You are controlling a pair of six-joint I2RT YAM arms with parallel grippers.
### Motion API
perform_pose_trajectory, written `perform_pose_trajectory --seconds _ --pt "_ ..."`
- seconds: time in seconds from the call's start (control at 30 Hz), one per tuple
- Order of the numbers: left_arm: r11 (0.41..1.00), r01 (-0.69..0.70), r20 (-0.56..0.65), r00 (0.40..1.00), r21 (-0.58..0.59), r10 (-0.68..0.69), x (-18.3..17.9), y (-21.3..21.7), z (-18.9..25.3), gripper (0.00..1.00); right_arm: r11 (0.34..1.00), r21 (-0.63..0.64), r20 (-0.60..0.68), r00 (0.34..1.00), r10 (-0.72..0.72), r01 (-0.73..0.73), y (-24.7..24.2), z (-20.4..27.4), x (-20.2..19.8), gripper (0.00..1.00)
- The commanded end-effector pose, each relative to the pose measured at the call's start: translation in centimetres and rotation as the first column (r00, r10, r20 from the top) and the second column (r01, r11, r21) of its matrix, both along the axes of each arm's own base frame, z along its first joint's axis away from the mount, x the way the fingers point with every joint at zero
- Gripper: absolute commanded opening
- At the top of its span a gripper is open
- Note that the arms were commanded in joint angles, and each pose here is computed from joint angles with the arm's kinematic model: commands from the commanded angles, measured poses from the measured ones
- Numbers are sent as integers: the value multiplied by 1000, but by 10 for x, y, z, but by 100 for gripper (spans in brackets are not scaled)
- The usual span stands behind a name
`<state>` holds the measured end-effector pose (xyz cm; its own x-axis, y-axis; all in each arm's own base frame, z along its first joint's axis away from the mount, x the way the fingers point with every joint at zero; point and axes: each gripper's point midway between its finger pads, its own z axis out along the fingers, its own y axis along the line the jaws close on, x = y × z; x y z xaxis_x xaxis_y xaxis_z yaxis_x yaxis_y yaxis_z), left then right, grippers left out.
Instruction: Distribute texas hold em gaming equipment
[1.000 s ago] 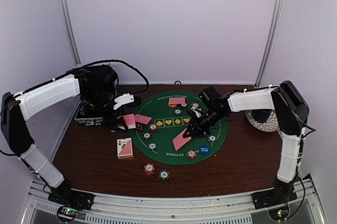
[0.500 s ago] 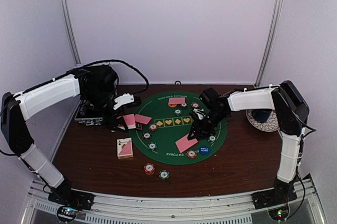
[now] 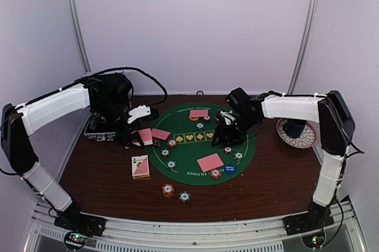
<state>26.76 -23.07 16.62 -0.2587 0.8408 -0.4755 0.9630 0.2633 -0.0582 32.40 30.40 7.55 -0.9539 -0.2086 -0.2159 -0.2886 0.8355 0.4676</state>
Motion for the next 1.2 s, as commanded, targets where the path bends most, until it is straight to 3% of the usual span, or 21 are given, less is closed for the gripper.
perform_pose_trajectory --seconds 0.0,0.23,0.43,0.97,1.17 --pt "999 8 25 1000 -36 -7 5 -5 12 13 996 84 130 991 -17 6 19 58 9 62" --pt "999 4 17 1000 -44 -4 4 -6 13 13 896 442 52 998 16 -37 106 111 -14 69" --pt "999 -5 20 1000 -47 6 6 -7 13 13 796 602 -11 997 80 -57 162 134 -35 72" --pt "998 -7 16 1000 -57 8 7 -9 13 13 671 741 -83 988 133 -28 218 139 -46 74" --pt "998 -8 21 1000 -57 9 8 -9 15 13 663 748 -104 984 147 -20 230 130 -46 74"
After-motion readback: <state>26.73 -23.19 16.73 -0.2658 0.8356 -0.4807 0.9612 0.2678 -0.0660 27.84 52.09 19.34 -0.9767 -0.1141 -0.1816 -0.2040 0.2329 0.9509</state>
